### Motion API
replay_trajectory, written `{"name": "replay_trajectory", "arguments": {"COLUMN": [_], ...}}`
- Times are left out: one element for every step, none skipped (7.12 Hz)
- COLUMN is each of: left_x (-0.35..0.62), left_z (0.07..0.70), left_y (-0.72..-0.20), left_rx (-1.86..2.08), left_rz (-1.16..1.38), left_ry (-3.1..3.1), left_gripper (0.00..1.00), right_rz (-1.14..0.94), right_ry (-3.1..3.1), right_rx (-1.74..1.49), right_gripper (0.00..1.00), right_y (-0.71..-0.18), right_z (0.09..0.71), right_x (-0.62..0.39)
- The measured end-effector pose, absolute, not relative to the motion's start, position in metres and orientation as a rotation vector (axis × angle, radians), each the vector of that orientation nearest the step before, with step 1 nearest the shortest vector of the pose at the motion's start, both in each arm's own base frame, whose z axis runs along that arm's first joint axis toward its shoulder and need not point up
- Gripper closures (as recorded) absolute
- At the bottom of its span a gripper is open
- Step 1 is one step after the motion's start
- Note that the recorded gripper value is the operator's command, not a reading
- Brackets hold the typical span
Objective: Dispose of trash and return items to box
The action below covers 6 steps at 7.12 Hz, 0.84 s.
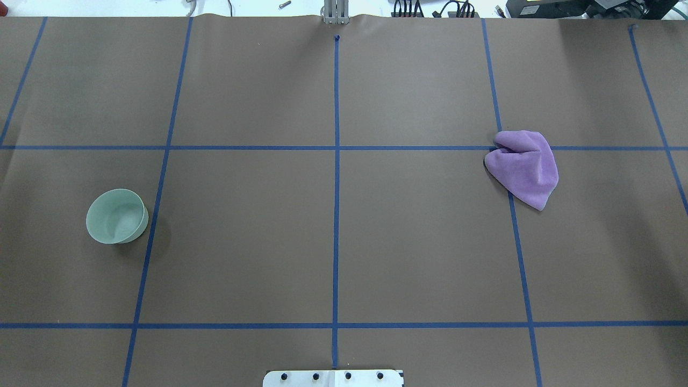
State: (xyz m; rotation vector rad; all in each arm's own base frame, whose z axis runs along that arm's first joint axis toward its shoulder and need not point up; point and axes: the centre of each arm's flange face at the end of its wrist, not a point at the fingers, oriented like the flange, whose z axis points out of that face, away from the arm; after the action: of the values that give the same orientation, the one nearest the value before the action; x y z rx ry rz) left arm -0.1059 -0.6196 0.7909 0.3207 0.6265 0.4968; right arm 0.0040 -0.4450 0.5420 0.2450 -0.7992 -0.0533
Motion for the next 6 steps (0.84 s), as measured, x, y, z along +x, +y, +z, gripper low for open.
{"name": "replay_trajectory", "arguments": {"left_x": [-0.099,-0.094,-0.092,-0.092,-0.092,-0.092], "left_z": [0.796,0.804,0.809,0.81,0.807,0.801], "left_y": [-0.618,-0.613,-0.61,-0.611,-0.614,-0.618], "left_rx": [0.316,0.315,0.316,0.319,0.325,0.336], "left_rz": [0.504,0.511,0.513,0.515,0.518,0.522], "left_ry": [0.63,0.631,0.631,0.63,0.628,0.627], "left_gripper": [0.83,0.7,0.57,0.42,0.36,0.33], "right_rz": [-0.053,-0.053,-0.053,-0.054,-0.054,-0.054], "right_ry": [-0.799,-0.798,-0.797,-0.796,-0.796,-0.796], "right_rx": [0.245,0.245,0.245,0.245,0.244,0.244], "right_gripper": [0.0,0.0,0.0,0.0,0.0,0.0], "right_y": [-0.445,-0.445,-0.445,-0.445,-0.445,-0.445], "right_z": [0.542,0.542,0.542,0.542,0.543,0.543], "right_x": [0.004,0.004,0.004,0.004,0.003,0.003]}}
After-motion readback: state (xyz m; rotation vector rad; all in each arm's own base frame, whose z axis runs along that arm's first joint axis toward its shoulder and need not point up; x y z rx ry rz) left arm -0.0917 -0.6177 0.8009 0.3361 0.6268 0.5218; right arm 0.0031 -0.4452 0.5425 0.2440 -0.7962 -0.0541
